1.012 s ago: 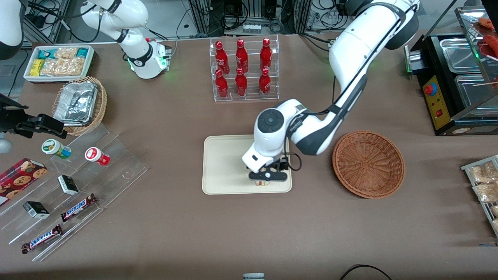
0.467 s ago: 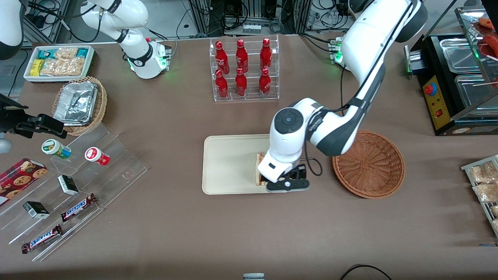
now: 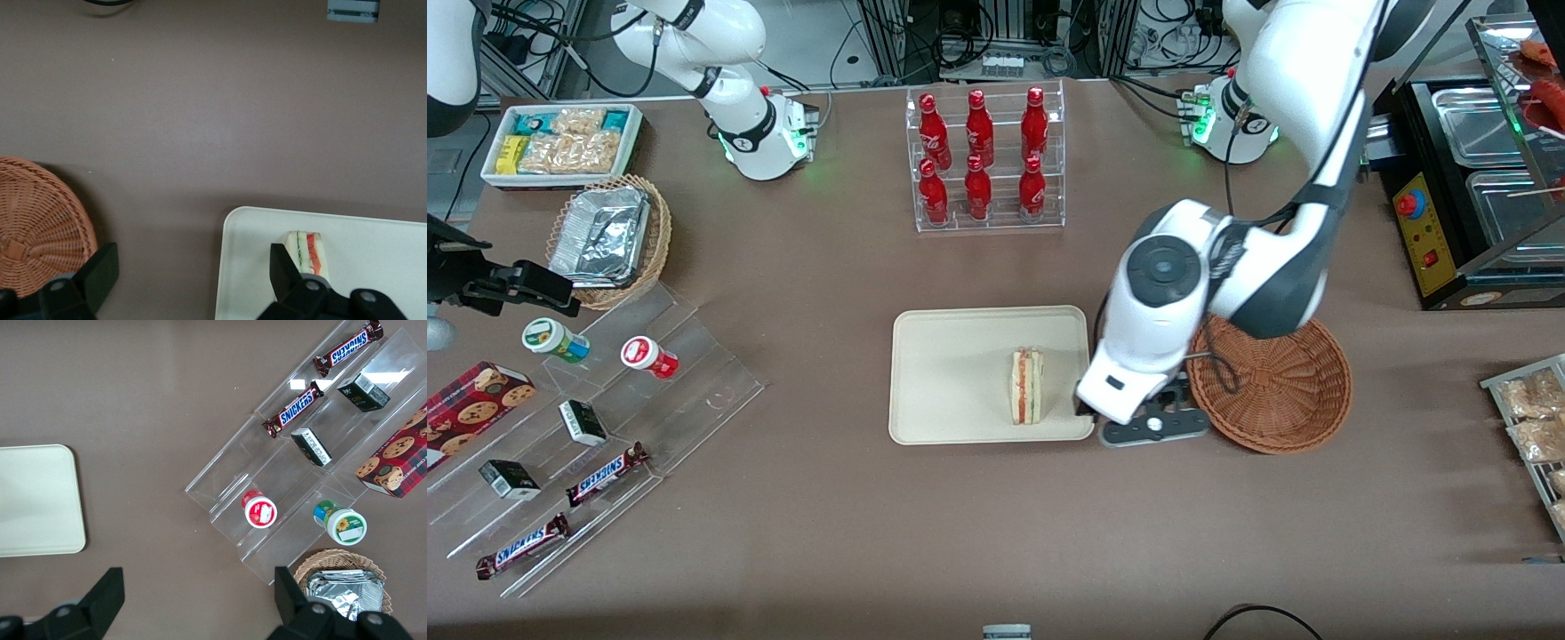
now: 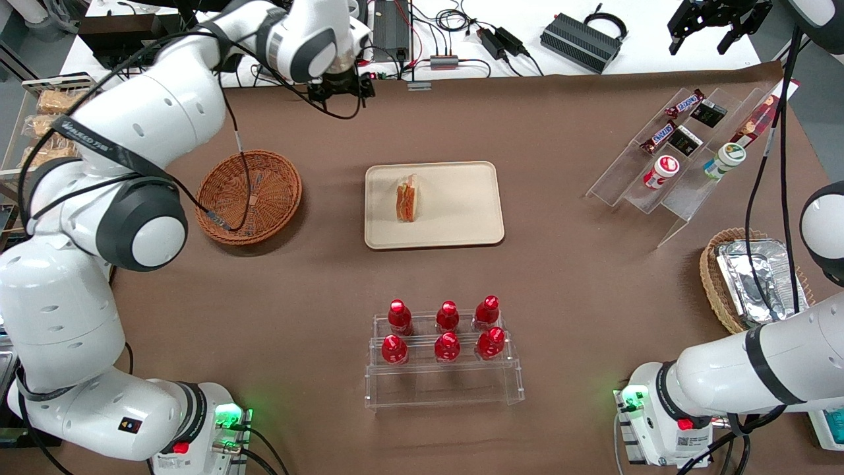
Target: Place sandwich from basket to tray
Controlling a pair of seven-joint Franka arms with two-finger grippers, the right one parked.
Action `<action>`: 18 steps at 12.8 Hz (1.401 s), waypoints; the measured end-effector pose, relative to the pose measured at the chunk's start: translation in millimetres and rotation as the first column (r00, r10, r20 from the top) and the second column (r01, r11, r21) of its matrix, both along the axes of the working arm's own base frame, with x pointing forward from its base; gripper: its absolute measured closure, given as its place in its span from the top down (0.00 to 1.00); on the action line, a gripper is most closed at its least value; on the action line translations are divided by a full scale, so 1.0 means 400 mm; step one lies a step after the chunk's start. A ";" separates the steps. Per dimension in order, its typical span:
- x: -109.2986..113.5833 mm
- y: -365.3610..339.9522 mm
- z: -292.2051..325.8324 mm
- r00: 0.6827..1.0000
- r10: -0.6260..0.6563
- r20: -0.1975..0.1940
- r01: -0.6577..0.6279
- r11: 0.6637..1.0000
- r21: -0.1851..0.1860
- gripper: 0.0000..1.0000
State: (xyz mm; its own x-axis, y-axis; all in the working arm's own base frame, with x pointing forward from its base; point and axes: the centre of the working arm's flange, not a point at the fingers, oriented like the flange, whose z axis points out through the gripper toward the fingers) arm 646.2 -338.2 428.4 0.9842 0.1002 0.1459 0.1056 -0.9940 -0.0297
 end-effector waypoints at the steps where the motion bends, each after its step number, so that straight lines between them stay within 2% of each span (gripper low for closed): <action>1: 0.001 0.029 0.024 1.000 0.000 -0.015 0.000 1.000 0.006 1.00; 5: -0.015 0.099 0.122 0.999 0.001 -0.051 0.000 1.000 0.010 1.00; 8: -0.027 0.183 0.201 0.994 -0.017 -0.104 0.016 1.000 -0.018 1.00; 13: -0.079 0.321 0.326 0.983 -0.013 -0.184 0.013 1.000 -0.002 1.00; 15: -0.078 0.410 0.343 0.974 0.018 -0.228 -0.023 1.000 -0.018 1.00; 18: -0.095 0.502 0.397 0.969 0.040 -0.244 -0.048 0.999 -0.024 1.00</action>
